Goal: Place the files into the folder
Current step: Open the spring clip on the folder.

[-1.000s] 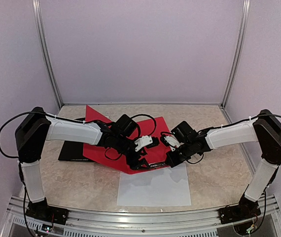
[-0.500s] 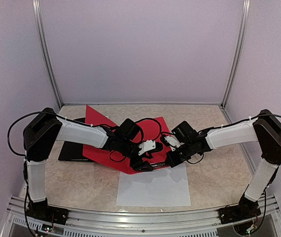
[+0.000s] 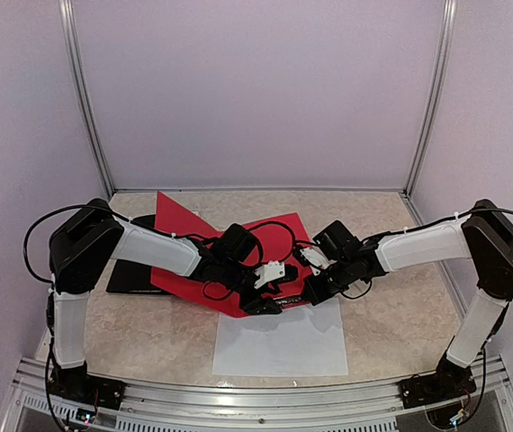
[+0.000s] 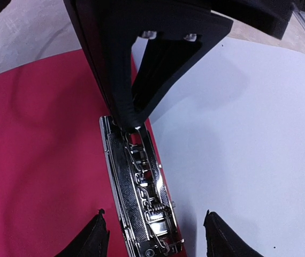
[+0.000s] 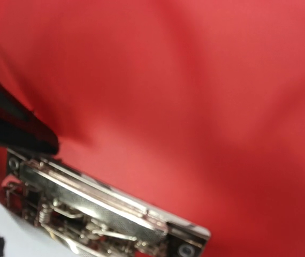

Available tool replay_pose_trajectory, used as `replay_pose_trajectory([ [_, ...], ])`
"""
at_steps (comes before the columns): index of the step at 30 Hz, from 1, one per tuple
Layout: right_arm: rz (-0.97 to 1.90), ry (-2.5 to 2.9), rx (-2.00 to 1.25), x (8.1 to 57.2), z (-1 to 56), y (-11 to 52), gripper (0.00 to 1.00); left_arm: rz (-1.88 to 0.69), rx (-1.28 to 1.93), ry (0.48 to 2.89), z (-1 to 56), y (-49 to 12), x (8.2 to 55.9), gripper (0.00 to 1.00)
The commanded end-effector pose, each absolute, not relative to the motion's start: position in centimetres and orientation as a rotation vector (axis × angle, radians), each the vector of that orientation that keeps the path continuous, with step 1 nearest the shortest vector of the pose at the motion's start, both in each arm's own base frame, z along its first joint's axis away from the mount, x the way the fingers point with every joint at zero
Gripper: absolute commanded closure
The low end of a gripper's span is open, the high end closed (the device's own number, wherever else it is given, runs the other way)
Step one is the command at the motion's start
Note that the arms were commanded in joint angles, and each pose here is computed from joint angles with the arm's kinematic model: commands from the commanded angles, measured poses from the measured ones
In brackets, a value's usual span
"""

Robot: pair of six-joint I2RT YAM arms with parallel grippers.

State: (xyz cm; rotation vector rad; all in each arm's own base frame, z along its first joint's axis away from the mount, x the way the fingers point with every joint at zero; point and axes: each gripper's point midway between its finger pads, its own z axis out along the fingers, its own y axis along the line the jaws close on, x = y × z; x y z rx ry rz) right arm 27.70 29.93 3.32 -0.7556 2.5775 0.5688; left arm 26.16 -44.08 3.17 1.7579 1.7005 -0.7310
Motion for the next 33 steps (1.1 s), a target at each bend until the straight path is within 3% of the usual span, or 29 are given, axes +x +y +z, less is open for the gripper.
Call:
replay_pose_trajectory([
  [1, 0.557, 2.600, -0.744, 27.6, 2.6, 29.3, 1.00, -0.723, 1.764, 1.717, 1.3, -44.2, 25.7, 0.44],
  [11, 0.543, 2.613, -0.739, 27.4, 2.1, 28.8, 1.00, -0.702, 1.728, 1.749, -0.2, -44.0, 25.5, 0.60],
  [33, 0.521, 2.661, -0.720, 27.5, -0.7, 26.1, 1.00, -0.700, 1.674, 1.877, -2.3, -41.7, 24.3, 0.71],
])
